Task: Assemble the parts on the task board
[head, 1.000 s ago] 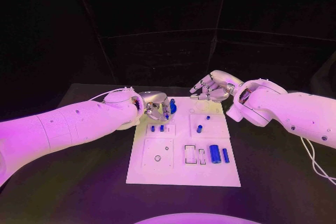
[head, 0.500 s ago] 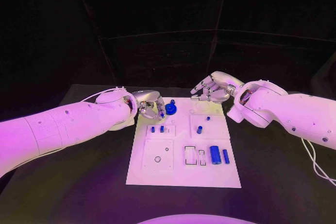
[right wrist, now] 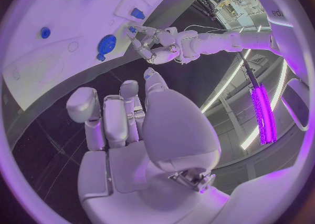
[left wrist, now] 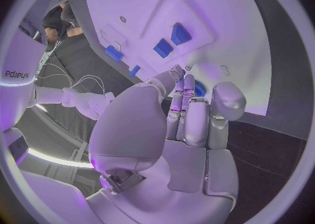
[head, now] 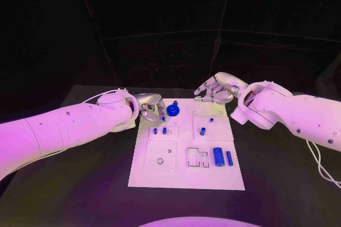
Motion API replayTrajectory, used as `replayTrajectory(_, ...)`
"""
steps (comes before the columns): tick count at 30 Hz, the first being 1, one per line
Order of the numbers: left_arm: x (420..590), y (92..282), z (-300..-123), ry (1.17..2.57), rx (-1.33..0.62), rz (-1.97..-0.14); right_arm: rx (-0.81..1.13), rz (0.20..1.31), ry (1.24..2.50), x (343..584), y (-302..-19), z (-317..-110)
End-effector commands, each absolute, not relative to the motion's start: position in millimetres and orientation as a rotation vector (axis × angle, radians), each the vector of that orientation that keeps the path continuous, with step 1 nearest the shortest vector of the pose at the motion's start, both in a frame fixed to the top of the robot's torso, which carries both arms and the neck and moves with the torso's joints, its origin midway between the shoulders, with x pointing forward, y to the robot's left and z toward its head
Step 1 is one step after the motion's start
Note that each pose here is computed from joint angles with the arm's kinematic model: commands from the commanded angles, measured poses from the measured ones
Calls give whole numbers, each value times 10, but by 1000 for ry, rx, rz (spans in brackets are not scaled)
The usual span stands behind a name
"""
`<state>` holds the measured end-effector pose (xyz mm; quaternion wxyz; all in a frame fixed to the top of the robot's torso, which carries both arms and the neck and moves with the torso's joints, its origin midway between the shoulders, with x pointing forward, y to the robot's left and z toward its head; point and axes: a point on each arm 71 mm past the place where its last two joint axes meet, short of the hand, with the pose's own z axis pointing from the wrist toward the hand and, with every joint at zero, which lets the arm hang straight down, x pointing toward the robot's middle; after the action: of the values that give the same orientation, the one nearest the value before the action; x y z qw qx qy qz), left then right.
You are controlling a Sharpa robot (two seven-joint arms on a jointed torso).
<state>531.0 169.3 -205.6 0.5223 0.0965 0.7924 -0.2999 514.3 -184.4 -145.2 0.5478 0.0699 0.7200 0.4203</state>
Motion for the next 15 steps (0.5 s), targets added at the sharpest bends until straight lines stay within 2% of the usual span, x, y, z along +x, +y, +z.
replayTrajectory(1, 5322, 1693, -2082, 1933, 224, -706, 160, 1002, 1697, 5140, -1834, -1435)
replayTrajectory(15, 5343, 1718, -2099, 1929, 208, -689, 162, 1001, 1694, 5143, -1829, -1434)
